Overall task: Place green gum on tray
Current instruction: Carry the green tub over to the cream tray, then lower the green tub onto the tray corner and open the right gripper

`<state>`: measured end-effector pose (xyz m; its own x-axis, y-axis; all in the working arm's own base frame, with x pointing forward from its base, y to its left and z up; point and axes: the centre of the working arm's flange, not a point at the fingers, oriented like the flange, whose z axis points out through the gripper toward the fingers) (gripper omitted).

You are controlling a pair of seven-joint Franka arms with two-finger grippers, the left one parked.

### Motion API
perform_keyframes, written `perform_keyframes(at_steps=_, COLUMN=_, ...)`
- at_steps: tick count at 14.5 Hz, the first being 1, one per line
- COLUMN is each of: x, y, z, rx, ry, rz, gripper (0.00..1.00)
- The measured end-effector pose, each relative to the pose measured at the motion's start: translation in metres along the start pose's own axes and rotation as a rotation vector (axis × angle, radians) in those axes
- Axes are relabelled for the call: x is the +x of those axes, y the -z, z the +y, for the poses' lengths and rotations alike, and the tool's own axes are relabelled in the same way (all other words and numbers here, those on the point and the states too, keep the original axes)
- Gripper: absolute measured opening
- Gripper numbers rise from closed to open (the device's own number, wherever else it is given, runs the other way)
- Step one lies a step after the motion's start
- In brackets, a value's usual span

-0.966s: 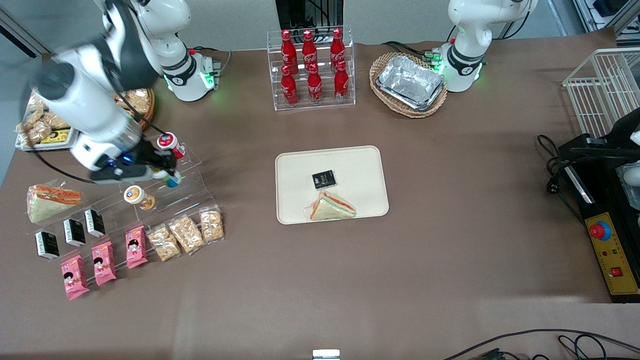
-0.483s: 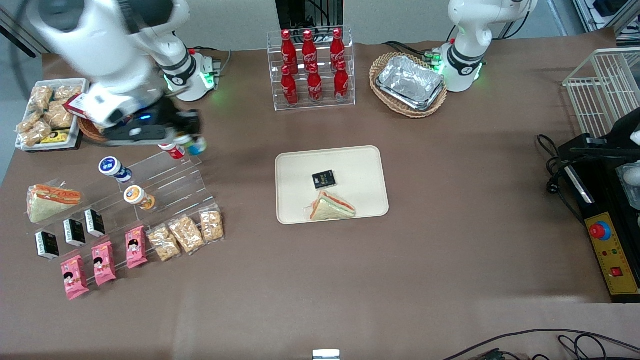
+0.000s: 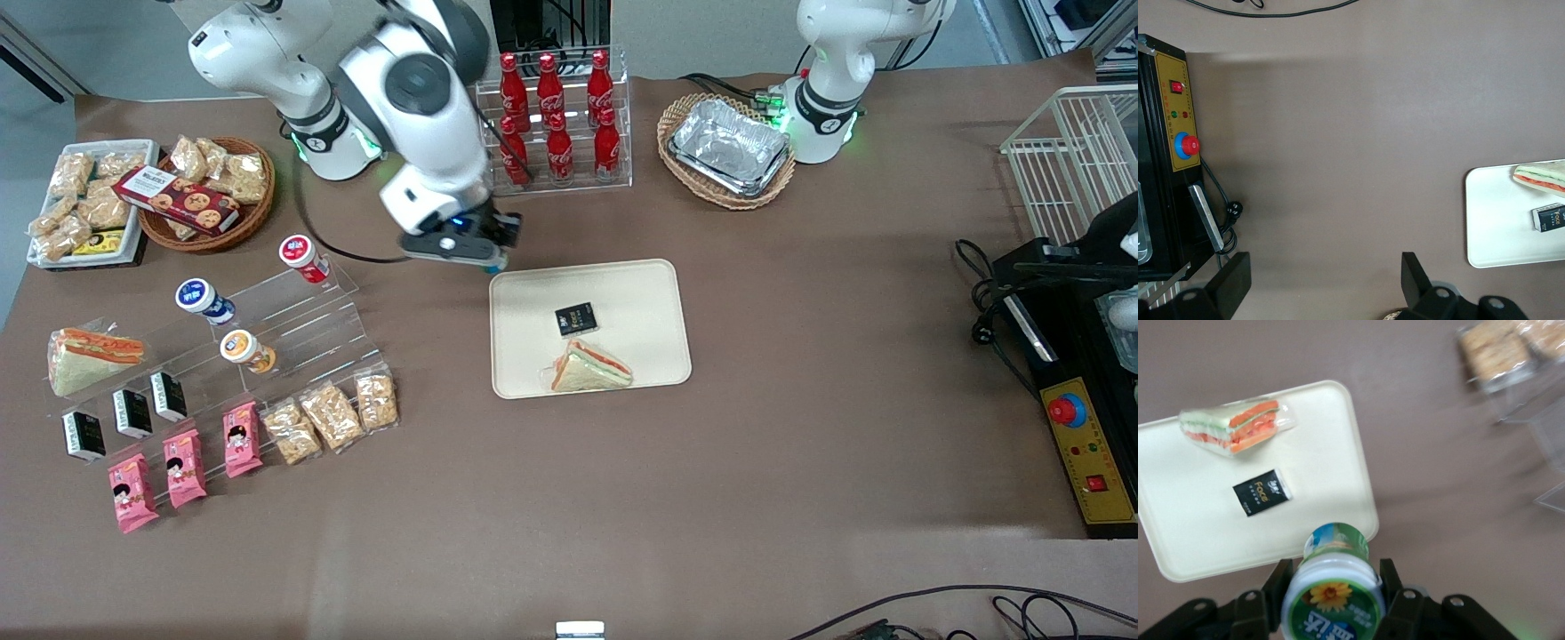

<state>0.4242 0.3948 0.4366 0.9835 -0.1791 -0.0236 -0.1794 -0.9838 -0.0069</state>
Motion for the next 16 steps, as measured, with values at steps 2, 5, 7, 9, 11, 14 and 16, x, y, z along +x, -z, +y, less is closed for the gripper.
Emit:
perform_keyframes(at_steps=2, x=-0.019, y=-0.054, z=-0.014, rx=0.012, ry=-0.012, rz=0.013, gripper=0.59)
perform_keyframes(at_steps=5, x=-0.042, y=-0.117, z=-0.026, rx=0.010, ry=-0.027, rz=0.017, gripper=0.59)
perform_keyframes(at_steps=7, x=-0.045, y=-0.151, z=-0.023, rx=0.018, ry=-0.032, rz=0.025, gripper=0.59)
perform_keyframes(at_steps=9, x=-0.043, y=-0.176, z=-0.017, rx=0.016, ry=-0.039, rz=0.029, gripper=0.59)
perform_keyframes(at_steps=11, x=-0.039, y=-0.191, z=-0.013, rx=0.009, ry=-0.047, rz=0.028, gripper=0.59)
perform_keyframes(at_steps=14, x=-0.036, y=-0.207, z=-0.009, rx=-0.008, ry=-0.055, rz=0.021, gripper=0.59)
perform_keyframes(at_steps=16, x=-0.035, y=-0.210, z=-0.010, rx=-0.006, ry=-0.056, rz=0.022, gripper=0.59)
